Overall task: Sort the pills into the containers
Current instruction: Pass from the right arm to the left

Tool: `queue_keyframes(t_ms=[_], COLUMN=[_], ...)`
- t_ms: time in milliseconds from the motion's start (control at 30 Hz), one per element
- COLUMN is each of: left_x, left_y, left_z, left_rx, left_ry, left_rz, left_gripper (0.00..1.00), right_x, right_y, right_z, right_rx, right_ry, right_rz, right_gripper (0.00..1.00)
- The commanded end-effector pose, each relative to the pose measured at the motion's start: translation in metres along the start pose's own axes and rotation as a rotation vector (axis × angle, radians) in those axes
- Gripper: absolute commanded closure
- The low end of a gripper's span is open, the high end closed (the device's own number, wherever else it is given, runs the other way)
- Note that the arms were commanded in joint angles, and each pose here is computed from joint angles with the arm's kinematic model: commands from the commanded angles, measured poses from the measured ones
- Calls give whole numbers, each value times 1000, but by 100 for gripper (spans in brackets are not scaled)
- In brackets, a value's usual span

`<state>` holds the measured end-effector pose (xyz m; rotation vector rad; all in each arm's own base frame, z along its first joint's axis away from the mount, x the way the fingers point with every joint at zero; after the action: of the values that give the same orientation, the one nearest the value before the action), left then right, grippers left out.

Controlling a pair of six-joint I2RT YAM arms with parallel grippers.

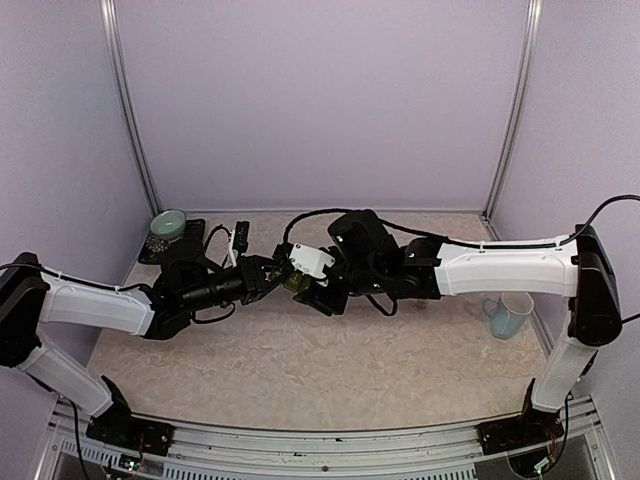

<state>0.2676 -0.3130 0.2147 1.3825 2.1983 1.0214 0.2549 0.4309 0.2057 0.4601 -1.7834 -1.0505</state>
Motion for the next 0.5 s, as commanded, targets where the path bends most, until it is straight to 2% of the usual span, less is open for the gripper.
queue_keyframes(t_ms=[0, 100, 300, 467], left_x=[0, 0, 3, 5], left_y=[-12, -13, -13, -10], left_z=[6, 7, 9, 8], left_rx=[-15, -23, -43, -46], left_ry=[23, 32, 54, 59], left_rz=[35, 38, 42, 31], left_gripper=[77, 77, 76, 77], right_x=[6, 5, 5, 2], right_y=[19, 21, 17, 9], right_z=[1, 5, 9, 13], right_rx=[-13, -24, -49, -51], right_ry=[13, 48, 109, 143], right_rz=[-41, -27, -9, 22], right_gripper=[39, 35, 35, 31])
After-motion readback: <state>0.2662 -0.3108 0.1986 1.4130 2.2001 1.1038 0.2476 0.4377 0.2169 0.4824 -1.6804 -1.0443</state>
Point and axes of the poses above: each gripper's point midway between its finger pads, its own x axis back along the fingers, its own z axis along the line the jaws close on, y = z × x, the point moved 2 cm from there along x, back along the fingers, and after that the axes turned 14 degrees about -x, right-handed, at the moved point
